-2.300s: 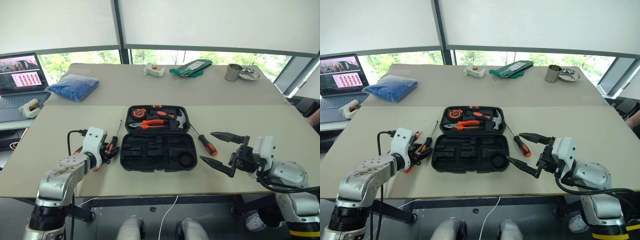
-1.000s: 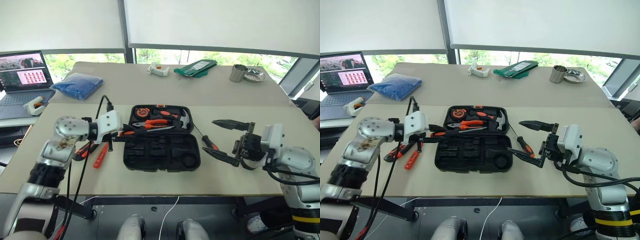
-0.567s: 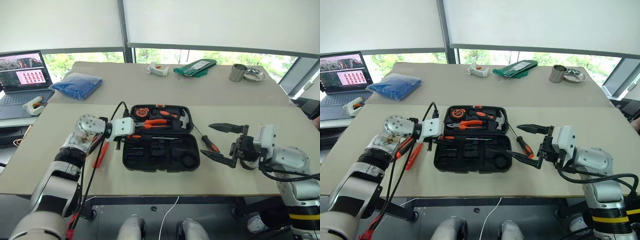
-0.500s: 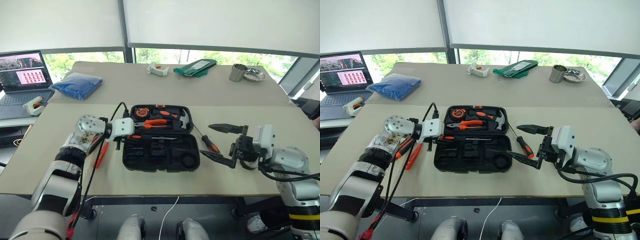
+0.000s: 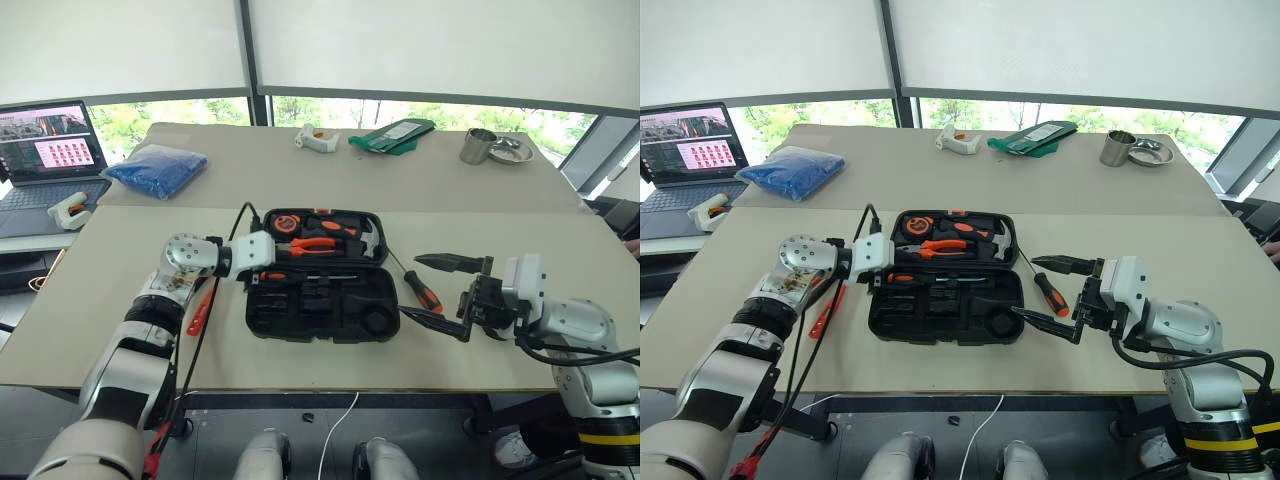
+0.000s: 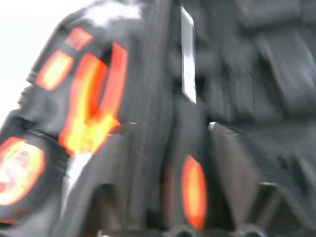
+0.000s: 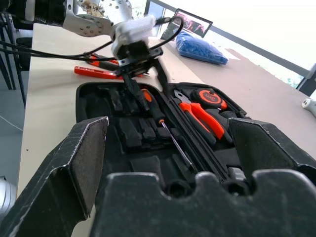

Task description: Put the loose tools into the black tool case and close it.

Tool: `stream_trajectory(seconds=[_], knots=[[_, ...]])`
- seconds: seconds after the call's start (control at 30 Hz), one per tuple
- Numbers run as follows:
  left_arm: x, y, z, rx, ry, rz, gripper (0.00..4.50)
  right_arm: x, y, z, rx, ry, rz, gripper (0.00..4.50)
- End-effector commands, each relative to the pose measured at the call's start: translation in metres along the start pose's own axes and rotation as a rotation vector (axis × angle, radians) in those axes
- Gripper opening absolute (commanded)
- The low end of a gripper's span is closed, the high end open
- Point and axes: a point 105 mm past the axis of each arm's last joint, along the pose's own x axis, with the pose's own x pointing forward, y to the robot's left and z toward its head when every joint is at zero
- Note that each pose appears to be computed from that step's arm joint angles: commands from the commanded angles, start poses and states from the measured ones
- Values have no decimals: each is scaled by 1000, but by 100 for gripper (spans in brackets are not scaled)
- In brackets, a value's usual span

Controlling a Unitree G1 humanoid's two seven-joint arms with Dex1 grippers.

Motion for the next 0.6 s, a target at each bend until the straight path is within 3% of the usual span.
stream_trajectory(seconds=[0.03,0.07,0.17,0.33,0.6], knots=[[-8,7,11,-56,-102,68,272,-1,-1,8,-6,-17,-10,450],[-8,6,9,-78,-105,74,272,-1,-1,7,-2,-19,-13,450],[-7,2,2,-132,-96,94,193,-1,-2,7,10,-26,-27,450],[6,-13,-9,-162,-35,59,3,-3,-4,4,20,-23,-49,450],[22,-28,-22,-193,51,27,3,-6,-4,-2,40,-17,-96,450]])
